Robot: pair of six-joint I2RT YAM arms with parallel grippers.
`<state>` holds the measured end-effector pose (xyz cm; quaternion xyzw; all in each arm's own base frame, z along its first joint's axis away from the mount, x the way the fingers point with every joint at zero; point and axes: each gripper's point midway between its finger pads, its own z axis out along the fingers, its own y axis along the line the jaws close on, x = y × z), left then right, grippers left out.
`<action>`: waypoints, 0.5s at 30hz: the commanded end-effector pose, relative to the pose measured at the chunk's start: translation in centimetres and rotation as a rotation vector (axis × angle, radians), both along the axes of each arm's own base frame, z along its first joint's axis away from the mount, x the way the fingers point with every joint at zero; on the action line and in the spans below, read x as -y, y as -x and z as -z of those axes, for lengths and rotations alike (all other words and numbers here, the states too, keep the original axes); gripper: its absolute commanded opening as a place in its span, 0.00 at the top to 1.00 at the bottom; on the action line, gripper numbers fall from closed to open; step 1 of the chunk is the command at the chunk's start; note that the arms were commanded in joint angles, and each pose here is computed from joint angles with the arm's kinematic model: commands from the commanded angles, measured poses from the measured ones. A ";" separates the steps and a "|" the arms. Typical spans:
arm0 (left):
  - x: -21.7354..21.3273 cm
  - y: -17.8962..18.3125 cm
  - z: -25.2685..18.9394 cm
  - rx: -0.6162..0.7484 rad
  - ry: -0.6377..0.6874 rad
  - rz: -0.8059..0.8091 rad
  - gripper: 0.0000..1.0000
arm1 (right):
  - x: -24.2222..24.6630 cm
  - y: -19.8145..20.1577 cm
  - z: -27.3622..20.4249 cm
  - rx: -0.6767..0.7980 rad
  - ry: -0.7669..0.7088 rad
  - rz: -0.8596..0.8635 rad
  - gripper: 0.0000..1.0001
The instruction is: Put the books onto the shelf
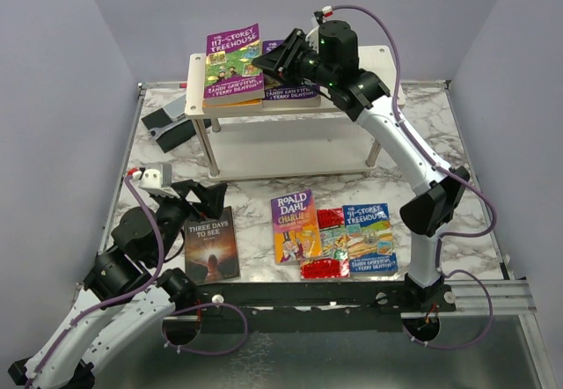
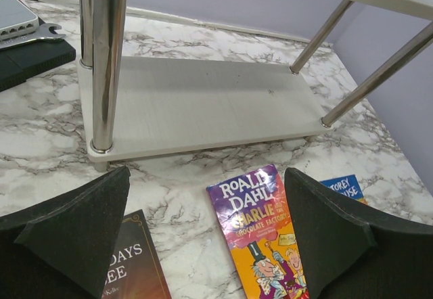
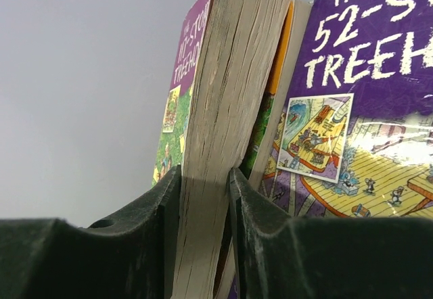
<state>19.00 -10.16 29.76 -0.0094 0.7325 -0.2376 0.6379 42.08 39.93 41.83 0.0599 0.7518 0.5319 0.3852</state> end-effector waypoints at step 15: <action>-0.2 -0.3 0.5 -0.012 -0.012 -0.020 0.03 | 0.7 2.5 -4.5 0.116 -0.033 0.019 0.59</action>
